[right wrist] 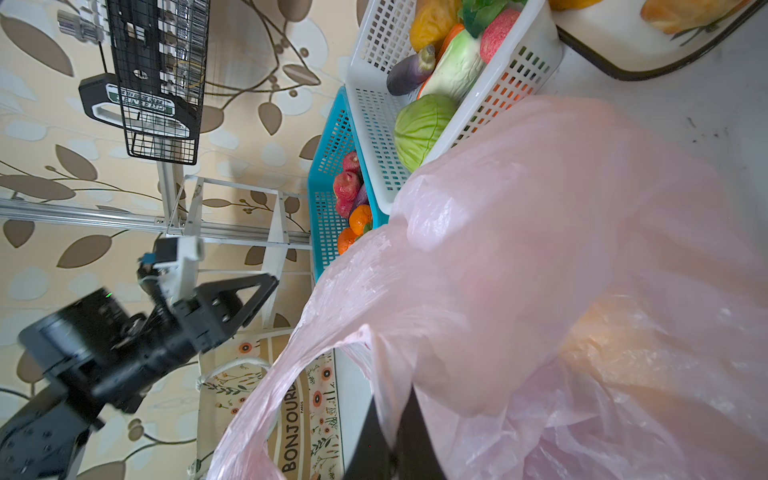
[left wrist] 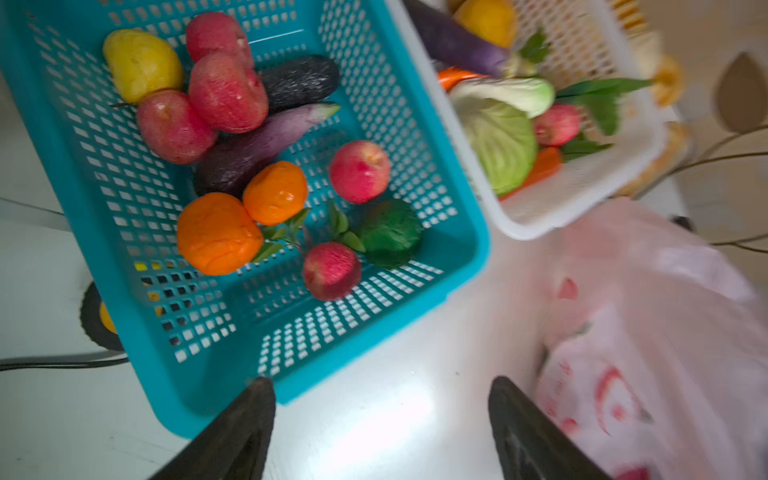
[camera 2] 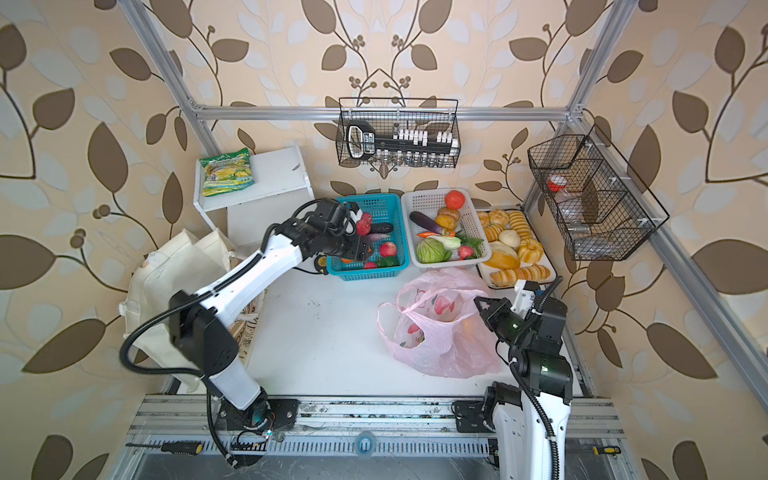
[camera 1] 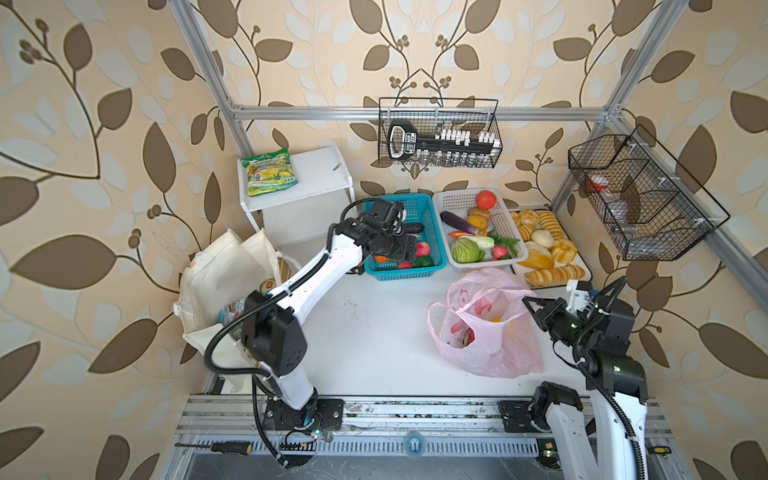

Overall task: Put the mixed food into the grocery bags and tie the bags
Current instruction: 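Move the left gripper back over the teal fruit basket, then lower the left gripper and grasp an orange in the teal basket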

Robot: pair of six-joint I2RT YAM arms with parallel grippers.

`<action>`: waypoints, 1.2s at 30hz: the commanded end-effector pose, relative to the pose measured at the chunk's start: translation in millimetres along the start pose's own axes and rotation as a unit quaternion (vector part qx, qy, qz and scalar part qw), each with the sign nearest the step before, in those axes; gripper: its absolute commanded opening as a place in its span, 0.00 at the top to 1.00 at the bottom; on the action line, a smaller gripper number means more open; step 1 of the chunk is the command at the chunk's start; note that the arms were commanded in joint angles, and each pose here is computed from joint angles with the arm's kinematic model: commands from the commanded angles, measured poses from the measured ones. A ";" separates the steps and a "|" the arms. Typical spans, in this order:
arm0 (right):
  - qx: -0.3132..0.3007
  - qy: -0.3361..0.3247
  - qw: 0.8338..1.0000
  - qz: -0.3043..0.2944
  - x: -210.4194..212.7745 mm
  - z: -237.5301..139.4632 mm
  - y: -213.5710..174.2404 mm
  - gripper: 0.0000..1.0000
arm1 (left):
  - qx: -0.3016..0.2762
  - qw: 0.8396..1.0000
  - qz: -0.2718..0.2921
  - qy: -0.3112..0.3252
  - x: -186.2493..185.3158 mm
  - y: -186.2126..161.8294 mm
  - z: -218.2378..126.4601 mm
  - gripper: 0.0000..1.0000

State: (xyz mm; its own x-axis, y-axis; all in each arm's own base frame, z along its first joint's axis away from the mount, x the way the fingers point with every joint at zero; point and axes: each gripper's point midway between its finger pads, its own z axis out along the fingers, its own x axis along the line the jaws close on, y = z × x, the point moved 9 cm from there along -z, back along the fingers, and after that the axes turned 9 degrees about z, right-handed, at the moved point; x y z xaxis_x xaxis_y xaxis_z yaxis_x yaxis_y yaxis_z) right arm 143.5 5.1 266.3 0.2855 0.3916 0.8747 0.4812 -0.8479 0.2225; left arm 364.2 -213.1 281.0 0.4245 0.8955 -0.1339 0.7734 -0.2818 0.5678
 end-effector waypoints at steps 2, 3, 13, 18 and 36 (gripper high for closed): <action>-0.009 0.001 1.000 -0.015 8.3 -9.9 -2.2 1.00 | 0.078 0.988 0.016 0.130 30.5 10.9 37.8 0.16; -0.008 0.000 1.000 -0.017 8.9 -10.4 -2.5 1.00 | 0.089 0.984 0.019 0.152 35.4 14.9 49.4 0.17; -0.010 -0.004 1.000 -0.023 8.5 -12.3 -4.0 1.00 | 0.116 0.970 0.008 0.213 70.9 28.5 105.1 0.21; -0.009 -0.006 1.000 -0.021 7.0 -10.9 -3.8 1.00 | 0.139 0.970 -0.006 0.198 78.6 19.5 117.0 0.23; -0.008 -0.005 1.000 -0.019 6.9 -9.4 -3.2 1.00 | 0.185 0.966 0.002 0.181 86.1 -4.8 153.3 0.32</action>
State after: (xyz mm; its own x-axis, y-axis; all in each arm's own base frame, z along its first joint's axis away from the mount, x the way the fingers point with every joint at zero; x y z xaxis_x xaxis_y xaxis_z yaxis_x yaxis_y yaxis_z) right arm 137.5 6.7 270.3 0.2898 0.4147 0.8626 0.4843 -0.8409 0.2416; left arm 469.8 -193.0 149.5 0.2847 0.9403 0.1864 0.9086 -0.3266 0.2601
